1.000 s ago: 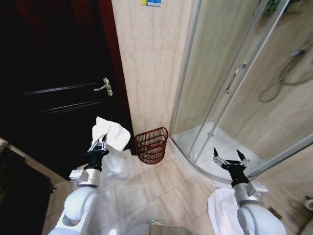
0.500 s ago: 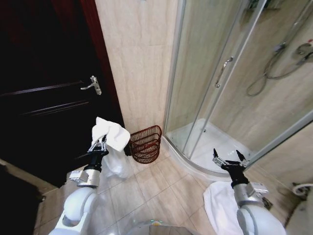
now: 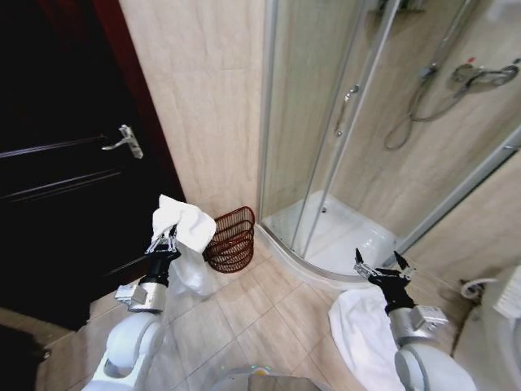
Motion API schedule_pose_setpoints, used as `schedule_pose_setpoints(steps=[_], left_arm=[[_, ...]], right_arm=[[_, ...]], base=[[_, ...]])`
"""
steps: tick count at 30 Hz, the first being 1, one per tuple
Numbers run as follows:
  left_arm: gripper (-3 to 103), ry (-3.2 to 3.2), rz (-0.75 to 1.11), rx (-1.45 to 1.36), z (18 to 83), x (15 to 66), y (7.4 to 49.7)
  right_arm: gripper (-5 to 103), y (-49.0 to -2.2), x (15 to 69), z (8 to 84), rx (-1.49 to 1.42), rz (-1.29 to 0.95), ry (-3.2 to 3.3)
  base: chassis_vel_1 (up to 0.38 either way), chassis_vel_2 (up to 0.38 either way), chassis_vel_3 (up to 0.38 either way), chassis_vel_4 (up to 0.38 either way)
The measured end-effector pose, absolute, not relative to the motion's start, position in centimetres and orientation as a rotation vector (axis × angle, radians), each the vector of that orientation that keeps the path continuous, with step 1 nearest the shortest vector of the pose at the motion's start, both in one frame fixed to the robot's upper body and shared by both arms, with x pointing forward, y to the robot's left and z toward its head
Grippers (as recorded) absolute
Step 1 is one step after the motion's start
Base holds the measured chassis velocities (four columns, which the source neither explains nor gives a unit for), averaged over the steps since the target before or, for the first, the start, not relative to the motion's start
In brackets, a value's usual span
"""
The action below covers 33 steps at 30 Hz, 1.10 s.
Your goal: Discard the used towel into the hamper.
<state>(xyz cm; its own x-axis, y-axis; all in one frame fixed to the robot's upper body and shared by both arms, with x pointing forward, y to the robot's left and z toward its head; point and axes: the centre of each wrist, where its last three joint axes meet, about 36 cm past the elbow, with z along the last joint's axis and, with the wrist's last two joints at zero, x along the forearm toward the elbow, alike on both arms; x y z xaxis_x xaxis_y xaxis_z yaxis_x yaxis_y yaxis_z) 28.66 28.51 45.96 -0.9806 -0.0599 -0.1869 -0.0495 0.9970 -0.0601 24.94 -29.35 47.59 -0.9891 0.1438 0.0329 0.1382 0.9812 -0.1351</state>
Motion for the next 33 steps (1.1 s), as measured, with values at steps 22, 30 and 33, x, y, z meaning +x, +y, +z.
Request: schedule_pose_setpoints(steps=[22, 30, 33], left_arm=[[7, 2.936, -0.116, -0.028, 44.5, 31.6, 29.9], [7, 2.969, -0.141, -0.045, 43.9, 30.9, 29.9], [7, 2.966, -0.142, -0.047, 44.0, 30.9, 29.8]], right_arm=[[100, -28.9, 24.9, 47.7, -0.249, 0.237, -3.077], [100, -28.9, 25.1, 47.0, -0.253, 0.231, -3.065], [100, -28.9, 25.2, 47.0, -0.249, 0.231, -3.067]], base=[[-0.031, -0.027, -0.033, -0.029], [0.0, 0.0, 0.0, 0.0], [0.0, 0.0, 0.0, 0.0]])
